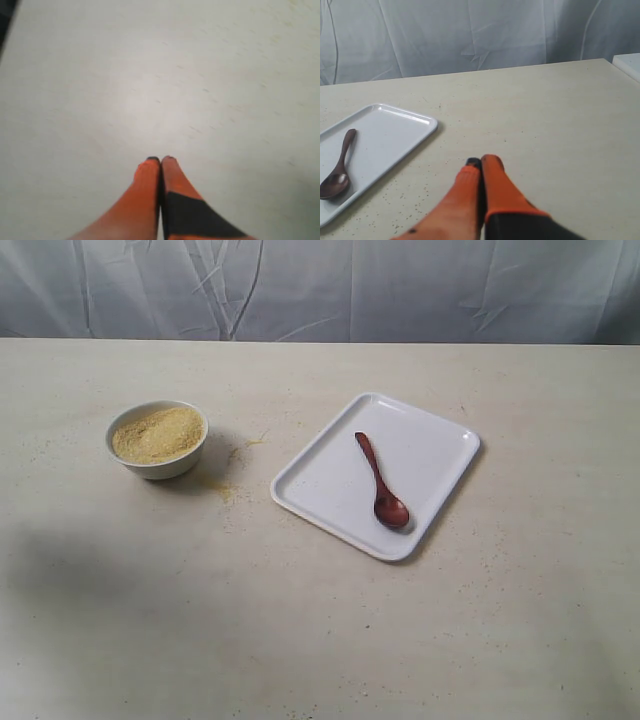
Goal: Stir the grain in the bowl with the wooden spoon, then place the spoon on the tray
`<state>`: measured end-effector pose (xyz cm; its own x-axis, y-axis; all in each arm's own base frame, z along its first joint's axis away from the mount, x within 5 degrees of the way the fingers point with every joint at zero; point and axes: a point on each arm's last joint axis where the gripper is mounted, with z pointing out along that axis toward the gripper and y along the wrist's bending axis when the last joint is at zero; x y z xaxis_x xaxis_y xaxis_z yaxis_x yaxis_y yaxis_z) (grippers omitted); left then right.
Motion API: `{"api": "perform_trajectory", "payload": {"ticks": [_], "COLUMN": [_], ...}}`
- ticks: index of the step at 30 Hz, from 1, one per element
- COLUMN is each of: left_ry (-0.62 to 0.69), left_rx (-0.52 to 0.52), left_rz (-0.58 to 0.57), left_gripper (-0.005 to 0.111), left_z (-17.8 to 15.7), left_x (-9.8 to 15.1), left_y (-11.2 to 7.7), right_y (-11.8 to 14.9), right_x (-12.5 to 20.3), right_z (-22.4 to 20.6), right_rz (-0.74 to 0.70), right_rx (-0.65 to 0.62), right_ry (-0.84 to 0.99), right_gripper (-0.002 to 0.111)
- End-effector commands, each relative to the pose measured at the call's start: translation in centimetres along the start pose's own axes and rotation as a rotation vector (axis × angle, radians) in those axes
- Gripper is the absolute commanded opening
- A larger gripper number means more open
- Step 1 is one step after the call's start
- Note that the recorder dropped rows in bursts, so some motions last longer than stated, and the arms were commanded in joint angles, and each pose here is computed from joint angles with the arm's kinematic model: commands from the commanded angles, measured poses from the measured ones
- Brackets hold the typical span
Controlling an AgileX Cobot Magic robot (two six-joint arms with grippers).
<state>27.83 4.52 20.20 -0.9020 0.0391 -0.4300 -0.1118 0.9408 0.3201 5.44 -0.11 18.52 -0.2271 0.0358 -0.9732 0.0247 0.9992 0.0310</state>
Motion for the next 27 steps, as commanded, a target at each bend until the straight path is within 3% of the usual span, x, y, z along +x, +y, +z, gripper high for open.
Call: {"api": "perform_trajectory", "payload": {"ticks": [1, 2, 3, 6, 10, 15, 20, 24, 27], "left_ry": [-0.068, -0.093, -0.134, -0.163, -0.302, -0.431, -0.454, -0.665, -0.842], "left_rx": [0.451, 0.525, 0.636, 0.681, 0.701, 0.684, 0.613, 0.558, 0.49], "left_rz": [0.139, 0.18, 0.135, 0.042, 0.082, 0.089, 0.144, 0.065, -0.027], "left_gripper": [0.0, 0.0, 0.0, 0.0, 0.0, 0.0, 0.0, 0.0, 0.0], "left_z": [-4.7, -5.6, -7.7, -11.4, -16.0, -19.0, -19.8, -21.6, -21.4], "left_x": [0.3, 0.4, 0.5, 1.5, 3.2, 4.7, 5.7, 6.5, 8.9], "left_y": [-2.9, -3.3, -3.7, -3.0, -2.4, -1.5, -0.8, 0.1, 0.4], "right_y": [0.0, 0.0, 0.0, 0.0, 0.0, 0.0, 0.0, 0.0, 0.0], "right_x": [0.0, 0.0, 0.0, 0.0, 0.0, 0.0, 0.0, 0.0, 0.0], "right_z": [0.0, 0.0, 0.0, 0.0, 0.0, 0.0, 0.0, 0.0, 0.0], "right_rz": [0.0, 0.0, 0.0, 0.0, 0.0, 0.0, 0.0, 0.0, 0.0], "right_rx": [-0.004, -0.004, -0.004, -0.004, -0.004, -0.004, -0.004, -0.004, -0.004], "right_ry": [-0.013, -0.013, -0.013, -0.013, -0.013, -0.013, -0.013, -0.013, -0.013], "right_gripper": [0.0, 0.0, 0.0, 0.0, 0.0, 0.0, 0.0, 0.0, 0.0]}}
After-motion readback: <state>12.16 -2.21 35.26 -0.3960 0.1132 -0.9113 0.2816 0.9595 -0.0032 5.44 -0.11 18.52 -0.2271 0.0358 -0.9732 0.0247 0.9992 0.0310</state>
